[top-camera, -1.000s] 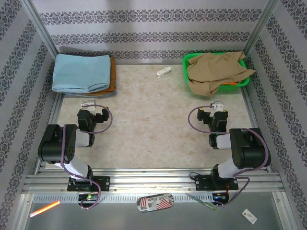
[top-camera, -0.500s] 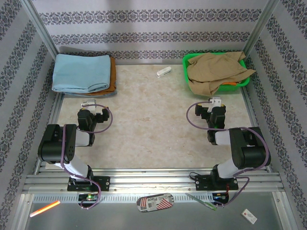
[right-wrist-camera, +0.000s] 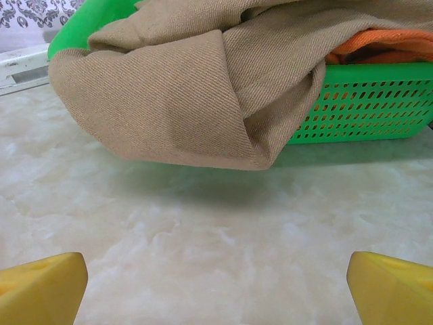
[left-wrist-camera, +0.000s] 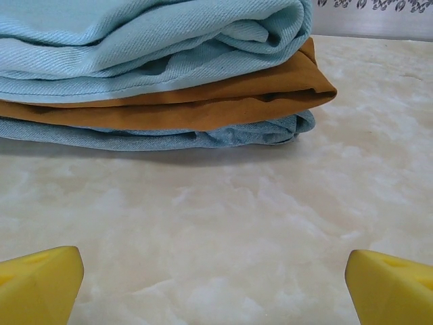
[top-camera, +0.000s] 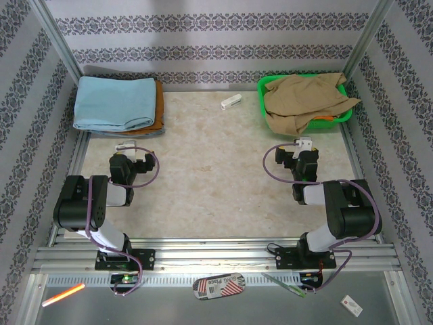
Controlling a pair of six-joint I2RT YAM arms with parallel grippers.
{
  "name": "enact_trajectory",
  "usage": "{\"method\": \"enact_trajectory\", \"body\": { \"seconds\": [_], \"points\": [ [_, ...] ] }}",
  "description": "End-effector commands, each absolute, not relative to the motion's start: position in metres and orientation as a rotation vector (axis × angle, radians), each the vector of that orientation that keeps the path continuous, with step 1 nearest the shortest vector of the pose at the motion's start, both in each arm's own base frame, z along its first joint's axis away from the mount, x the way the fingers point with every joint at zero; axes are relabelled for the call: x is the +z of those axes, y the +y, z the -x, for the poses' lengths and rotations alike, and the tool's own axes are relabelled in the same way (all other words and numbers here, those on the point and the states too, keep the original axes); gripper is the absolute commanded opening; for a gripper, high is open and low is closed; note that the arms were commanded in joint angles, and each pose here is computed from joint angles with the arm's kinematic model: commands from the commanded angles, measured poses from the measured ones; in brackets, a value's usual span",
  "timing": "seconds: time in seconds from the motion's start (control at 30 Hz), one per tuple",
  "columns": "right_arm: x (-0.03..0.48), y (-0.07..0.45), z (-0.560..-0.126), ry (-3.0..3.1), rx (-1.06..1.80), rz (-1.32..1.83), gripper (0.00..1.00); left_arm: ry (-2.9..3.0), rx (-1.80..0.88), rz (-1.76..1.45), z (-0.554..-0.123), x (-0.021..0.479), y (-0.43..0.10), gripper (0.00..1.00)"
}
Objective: Fold and stack the trousers
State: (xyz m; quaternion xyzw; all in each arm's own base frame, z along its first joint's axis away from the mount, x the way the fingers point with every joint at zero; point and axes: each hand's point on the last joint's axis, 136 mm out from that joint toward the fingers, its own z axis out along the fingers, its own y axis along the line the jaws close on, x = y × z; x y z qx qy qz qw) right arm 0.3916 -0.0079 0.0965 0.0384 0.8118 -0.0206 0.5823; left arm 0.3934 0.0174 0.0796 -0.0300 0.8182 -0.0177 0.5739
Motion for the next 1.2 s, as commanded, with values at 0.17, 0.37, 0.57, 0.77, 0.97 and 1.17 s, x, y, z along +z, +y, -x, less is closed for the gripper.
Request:
{"method": "enact_trajectory", "body": {
  "seconds": [0.17, 0.37, 0.57, 0.77, 0.97, 1.17],
  "points": [
    [0.106, -0.006, -0.396, 1.868, -0.073, -0.075, 0.98, 1.903, -0.056, 0.013, -0.398, 0.088, 0.008, 0.99],
    [0.106, -0.005, -0.396, 1.867, -0.071, -0.073, 0.98, 1.902, -0.092, -0.037, -0.399, 0.089, -0.001, 0.99],
    [0.107, -0.005, -0.396, 1.865, -0.074, -0.071, 0.98, 1.904, -0.091, -0.038, -0.399, 0.089, -0.001, 0.99],
    [0.107, -0.005, -0.396, 1.865, -0.076, -0.072, 0.98, 1.905, -0.091, -0.038, -0.399, 0.088, -0.001, 0.99],
    [0.107, -0.005, -0.395, 1.864, -0.078, -0.072, 0.98, 1.903, -0.102, -0.054, -0.399, 0.089, -0.003, 0.99],
    [0.107, -0.004, -0.395, 1.864, -0.078, -0.069, 0.98, 1.899, -0.119, -0.078, -0.398, 0.089, -0.007, 0.99]
  ]
}}
